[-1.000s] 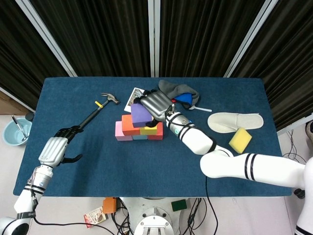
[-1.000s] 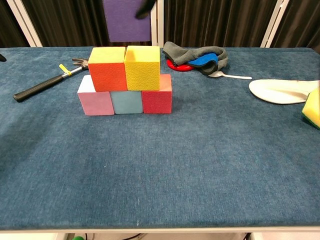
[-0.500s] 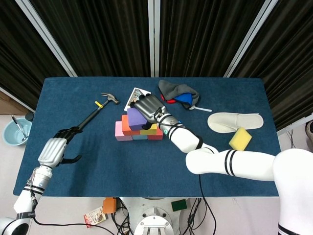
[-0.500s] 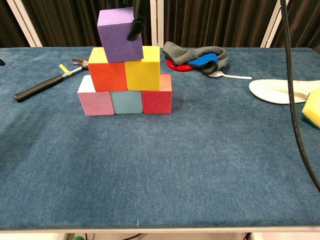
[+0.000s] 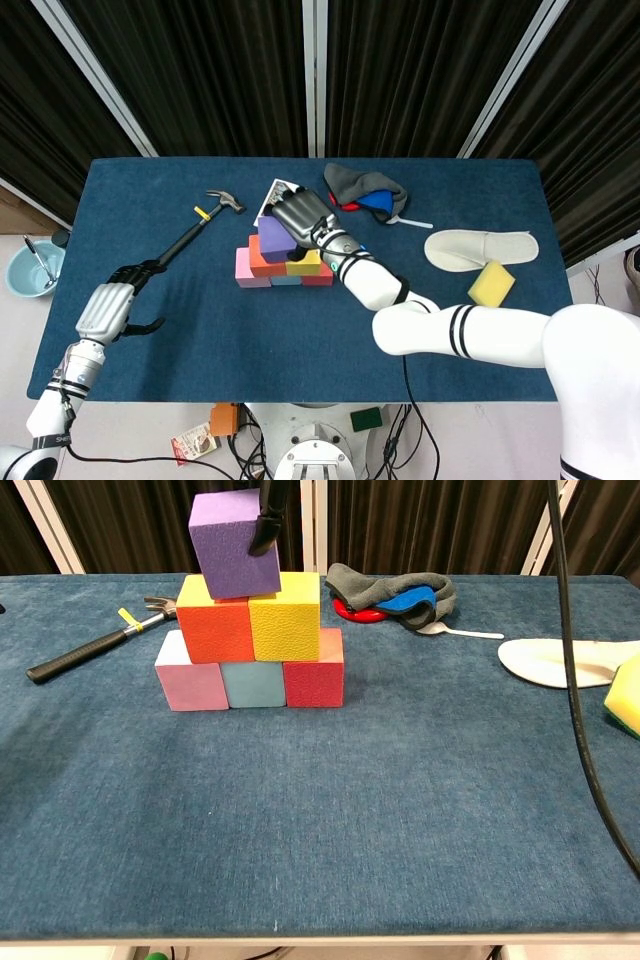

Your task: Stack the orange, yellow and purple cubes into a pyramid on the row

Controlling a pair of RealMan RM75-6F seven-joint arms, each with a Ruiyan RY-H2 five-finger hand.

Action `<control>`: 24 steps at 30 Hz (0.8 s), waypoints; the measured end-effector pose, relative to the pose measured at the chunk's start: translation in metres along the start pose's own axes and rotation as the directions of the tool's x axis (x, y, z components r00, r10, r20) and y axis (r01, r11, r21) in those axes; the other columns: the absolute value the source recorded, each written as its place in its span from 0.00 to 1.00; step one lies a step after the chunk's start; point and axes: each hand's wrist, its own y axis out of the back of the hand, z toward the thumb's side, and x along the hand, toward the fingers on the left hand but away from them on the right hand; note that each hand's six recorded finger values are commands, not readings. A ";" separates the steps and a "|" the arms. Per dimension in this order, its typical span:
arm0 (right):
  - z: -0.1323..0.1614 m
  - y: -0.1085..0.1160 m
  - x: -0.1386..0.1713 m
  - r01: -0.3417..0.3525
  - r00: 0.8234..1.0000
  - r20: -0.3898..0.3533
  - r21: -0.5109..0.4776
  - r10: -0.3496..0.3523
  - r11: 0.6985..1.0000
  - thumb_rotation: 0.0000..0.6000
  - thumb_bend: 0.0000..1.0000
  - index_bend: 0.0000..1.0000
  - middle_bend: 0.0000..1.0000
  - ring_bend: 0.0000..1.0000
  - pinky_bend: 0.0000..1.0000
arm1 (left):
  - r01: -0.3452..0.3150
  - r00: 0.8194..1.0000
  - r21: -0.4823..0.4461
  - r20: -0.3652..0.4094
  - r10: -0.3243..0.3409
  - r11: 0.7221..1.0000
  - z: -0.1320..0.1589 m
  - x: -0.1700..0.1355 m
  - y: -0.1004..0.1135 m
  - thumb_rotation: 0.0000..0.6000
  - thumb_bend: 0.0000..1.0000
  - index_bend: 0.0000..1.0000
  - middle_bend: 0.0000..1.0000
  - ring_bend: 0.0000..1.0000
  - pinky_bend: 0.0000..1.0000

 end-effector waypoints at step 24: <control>0.005 -0.001 -0.001 -0.003 1.000 -0.005 -0.009 0.003 1.000 1.00 0.29 0.36 0.32 0.15 0.19 | 0.001 1.000 -0.004 -0.006 -0.001 1.000 -0.003 0.000 0.000 1.00 0.17 0.19 0.13 0.14 0.13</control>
